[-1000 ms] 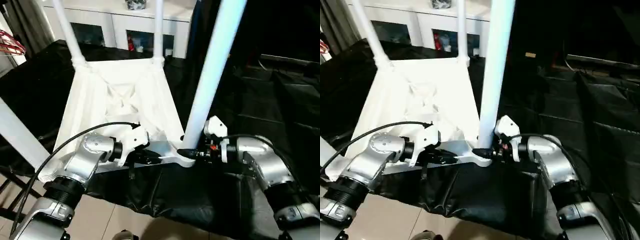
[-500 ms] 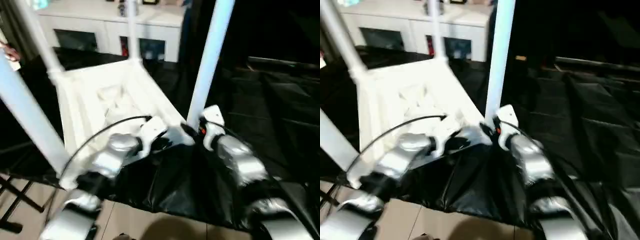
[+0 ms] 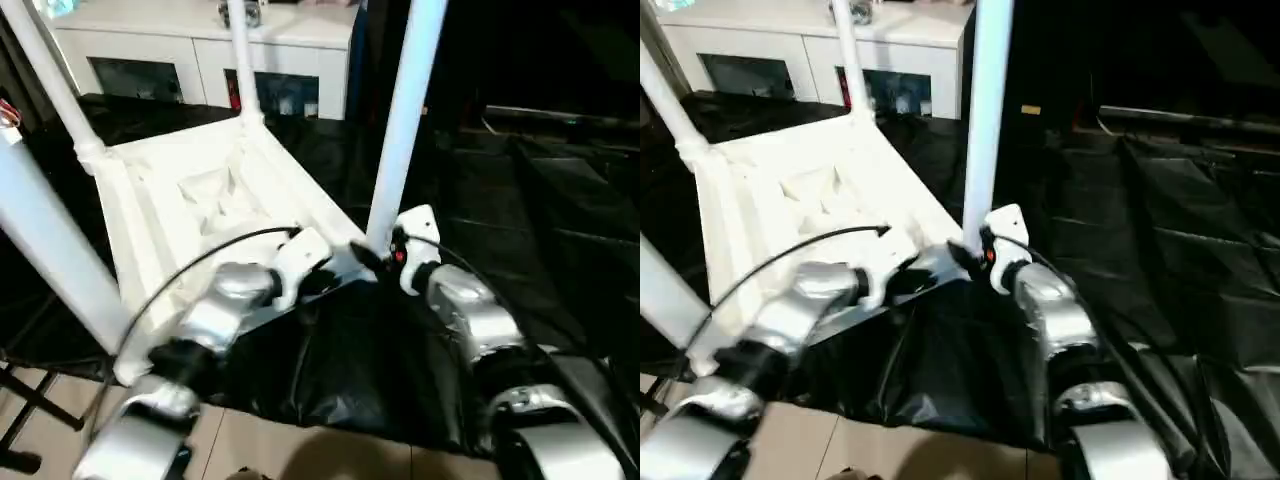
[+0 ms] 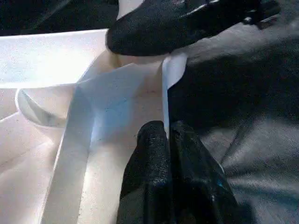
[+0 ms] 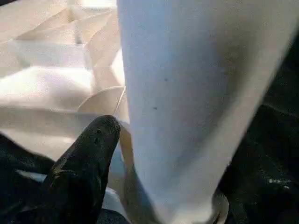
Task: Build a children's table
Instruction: Rotate leg to tighten
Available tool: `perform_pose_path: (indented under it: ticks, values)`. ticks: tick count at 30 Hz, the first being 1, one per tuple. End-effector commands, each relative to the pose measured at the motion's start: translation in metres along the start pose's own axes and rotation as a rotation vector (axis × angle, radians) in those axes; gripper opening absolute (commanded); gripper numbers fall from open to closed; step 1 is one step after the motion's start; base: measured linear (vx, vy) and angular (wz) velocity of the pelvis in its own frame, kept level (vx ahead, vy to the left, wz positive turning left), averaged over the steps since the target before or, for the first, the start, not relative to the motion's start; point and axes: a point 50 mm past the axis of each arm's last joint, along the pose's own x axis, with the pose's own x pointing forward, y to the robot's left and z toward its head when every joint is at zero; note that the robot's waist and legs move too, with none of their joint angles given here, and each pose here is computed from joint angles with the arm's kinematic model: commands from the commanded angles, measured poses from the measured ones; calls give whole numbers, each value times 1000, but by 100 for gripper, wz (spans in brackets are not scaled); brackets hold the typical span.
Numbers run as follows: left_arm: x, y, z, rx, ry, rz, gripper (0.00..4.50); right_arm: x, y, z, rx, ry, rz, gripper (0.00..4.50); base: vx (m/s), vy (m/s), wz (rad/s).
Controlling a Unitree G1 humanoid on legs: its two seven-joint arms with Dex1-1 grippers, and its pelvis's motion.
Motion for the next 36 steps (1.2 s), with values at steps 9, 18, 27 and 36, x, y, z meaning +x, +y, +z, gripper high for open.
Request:
perform_pose_path:
  ticks: [9, 18, 27, 36]
  values:
    - [-29, -12, 11, 117, -115, -268, 0, -29, -1, -6, -178, 82, 374, 329, 18, -5, 0]
    - [-42, -12, 5, 116, -96, -324, 0, -45, -2, -2, -168, 80, 517, 295, 0, 0, 0]
    - [-43, -13, 4, 111, -87, -338, 0, -47, 2, -3, -161, 87, 571, 260, 0, 0, 0]
    - [-37, -11, 0, 99, -52, -289, 0, -47, 7, -7, -120, 74, 566, 259, 0, 0, 0]
